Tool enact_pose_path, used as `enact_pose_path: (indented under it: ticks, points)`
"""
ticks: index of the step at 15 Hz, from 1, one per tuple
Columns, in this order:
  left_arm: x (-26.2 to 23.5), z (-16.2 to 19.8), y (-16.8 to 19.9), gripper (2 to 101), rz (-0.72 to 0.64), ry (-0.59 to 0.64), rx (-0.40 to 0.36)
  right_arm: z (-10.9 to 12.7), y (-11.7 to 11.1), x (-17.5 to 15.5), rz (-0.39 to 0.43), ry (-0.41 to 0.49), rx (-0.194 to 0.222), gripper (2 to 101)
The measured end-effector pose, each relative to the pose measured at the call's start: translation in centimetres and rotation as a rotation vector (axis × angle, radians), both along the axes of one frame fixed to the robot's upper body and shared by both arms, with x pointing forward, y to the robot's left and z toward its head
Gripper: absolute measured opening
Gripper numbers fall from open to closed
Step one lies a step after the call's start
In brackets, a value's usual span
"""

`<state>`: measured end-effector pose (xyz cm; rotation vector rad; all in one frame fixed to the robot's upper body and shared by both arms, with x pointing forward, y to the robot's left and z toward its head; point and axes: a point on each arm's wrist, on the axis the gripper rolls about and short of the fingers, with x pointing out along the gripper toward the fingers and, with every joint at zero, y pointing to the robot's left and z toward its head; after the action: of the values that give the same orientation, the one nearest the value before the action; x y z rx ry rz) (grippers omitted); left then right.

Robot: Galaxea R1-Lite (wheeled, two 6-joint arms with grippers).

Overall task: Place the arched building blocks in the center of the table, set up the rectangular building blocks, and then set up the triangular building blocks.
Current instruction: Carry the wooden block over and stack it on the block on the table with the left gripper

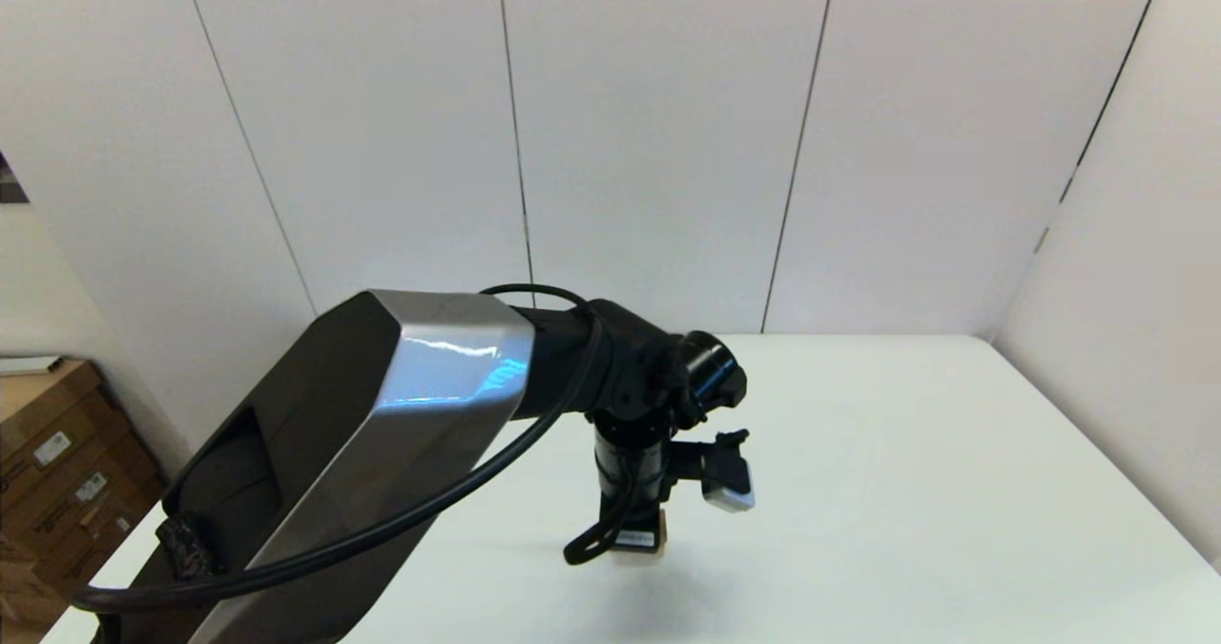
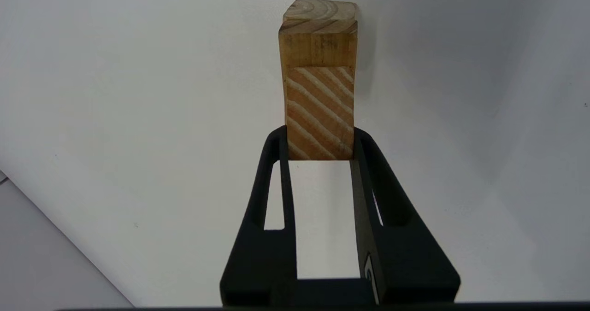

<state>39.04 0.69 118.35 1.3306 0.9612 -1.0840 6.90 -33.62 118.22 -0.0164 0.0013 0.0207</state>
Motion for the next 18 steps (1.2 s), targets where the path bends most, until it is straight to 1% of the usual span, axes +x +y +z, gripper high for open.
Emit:
enact_pose_path:
  ticks: [18]
  points:
    - [-0.10, 0.21, -0.05, 21.5, -0.015, -0.002, -0.002, 0.00, 0.00, 0.00, 0.000, 0.000, 0.000, 98.0]
